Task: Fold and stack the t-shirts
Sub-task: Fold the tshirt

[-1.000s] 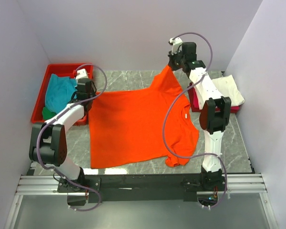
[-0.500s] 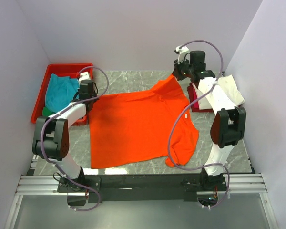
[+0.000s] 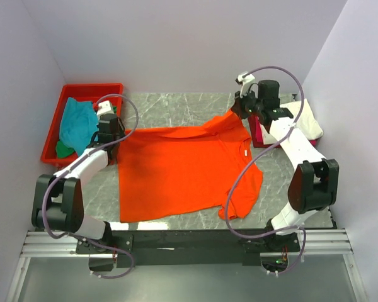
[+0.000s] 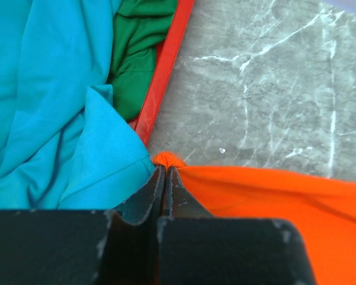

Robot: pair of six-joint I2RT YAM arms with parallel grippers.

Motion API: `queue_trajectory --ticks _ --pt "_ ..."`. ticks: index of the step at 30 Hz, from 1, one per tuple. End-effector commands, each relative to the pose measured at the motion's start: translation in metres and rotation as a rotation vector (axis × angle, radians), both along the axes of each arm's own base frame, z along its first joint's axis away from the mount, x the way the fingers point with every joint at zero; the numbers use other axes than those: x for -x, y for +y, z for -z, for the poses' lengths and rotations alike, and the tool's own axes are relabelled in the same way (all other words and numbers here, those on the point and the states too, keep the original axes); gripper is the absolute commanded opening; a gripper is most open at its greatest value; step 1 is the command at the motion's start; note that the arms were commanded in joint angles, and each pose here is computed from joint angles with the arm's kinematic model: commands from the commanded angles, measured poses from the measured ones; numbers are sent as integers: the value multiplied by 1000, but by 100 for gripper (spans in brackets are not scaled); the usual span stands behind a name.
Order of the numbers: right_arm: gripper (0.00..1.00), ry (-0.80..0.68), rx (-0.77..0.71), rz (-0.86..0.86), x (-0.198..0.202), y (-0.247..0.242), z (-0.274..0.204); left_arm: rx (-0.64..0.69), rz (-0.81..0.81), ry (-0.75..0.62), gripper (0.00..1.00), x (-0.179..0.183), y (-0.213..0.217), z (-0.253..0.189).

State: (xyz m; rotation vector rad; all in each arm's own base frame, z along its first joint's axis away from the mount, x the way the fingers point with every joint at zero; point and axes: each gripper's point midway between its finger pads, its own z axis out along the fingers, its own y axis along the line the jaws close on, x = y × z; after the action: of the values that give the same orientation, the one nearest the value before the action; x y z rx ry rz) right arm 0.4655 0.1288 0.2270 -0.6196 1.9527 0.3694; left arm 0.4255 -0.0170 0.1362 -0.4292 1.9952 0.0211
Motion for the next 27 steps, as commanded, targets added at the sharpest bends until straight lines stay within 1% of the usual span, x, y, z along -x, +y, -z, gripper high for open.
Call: queue_trajectory --ticks 1,7,13,27 --pt "0 -118 -3 -19 9 -2 -37 42 -11 -82 0 0 -1 -21" --pt "0 -129 13 -24 29 -6 -33 51 -20 -88 0 11 1 -19" --pt "0 -141 32 -27 42 -10 -34 60 -14 -70 0 11 -1 -14" --pt "0 -143 34 -47 68 -11 -27 94 -45 -88 0 33 3 -8"
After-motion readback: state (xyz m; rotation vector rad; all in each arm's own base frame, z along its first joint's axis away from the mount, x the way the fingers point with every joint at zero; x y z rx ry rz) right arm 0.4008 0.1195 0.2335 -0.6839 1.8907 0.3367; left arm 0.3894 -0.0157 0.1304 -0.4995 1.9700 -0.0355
